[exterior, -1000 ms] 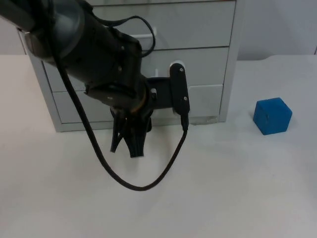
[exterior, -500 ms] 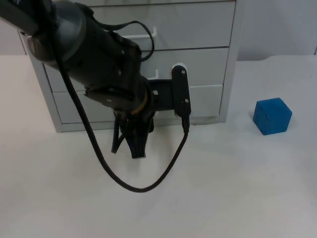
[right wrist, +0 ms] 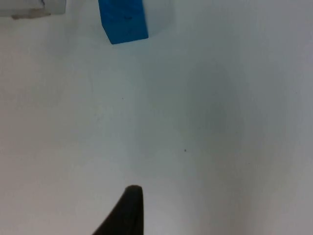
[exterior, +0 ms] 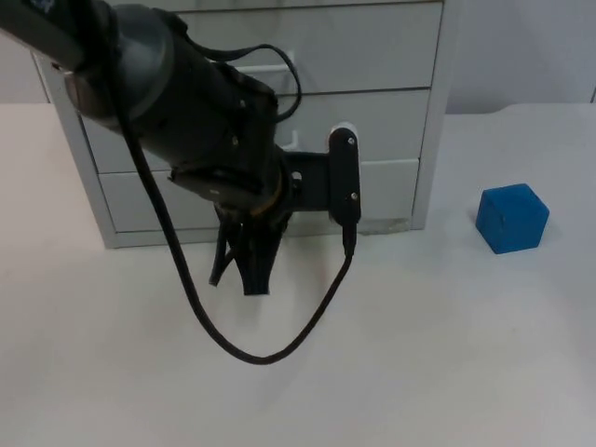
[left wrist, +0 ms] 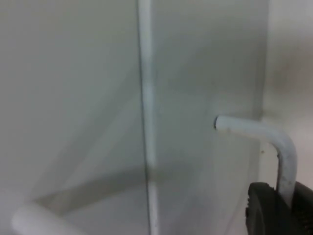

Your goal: Open the drawer with the left hand, place the block into the drawer with the right hand, then close the drawer with the left hand.

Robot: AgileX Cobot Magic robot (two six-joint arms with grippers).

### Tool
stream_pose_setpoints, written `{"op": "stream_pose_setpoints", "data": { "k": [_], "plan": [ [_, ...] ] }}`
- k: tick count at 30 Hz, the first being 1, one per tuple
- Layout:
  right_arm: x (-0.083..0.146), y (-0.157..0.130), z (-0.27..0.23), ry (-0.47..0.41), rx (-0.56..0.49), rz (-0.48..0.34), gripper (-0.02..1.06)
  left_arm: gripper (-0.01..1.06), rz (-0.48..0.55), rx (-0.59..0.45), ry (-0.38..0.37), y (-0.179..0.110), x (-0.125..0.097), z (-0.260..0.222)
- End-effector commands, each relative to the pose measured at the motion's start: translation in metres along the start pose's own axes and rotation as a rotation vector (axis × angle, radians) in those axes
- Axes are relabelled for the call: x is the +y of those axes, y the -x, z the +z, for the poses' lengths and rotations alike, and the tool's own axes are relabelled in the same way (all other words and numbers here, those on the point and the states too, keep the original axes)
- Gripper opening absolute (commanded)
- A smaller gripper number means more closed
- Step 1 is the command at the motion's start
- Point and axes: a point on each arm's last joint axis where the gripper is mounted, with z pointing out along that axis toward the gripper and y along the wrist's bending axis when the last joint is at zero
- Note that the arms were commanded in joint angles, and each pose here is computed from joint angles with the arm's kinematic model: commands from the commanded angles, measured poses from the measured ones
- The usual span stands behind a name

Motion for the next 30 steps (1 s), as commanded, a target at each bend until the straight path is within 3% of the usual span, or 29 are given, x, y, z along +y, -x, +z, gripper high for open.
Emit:
{"op": "stream_pose_setpoints", "data": {
  "k": [1,22,30],
  "plan": [
    [0.000,0.002,-0.002,0.002,-0.021,-0.003,1.05,0.00,-0.021,0.062,-0.065,0.001,-0.022,0.002],
    [0.000,0.003,-0.002,0.000,-0.031,-0.005,1.05,0.00,-0.019,0.047,-0.234,0.019,-0.102,-0.080],
    [0.000,0.003,-0.002,0.000,-0.031,-0.005,1.05,0.00,-0.040,0.011,-0.270,0.029,-0.114,-0.088]
  ]
}}
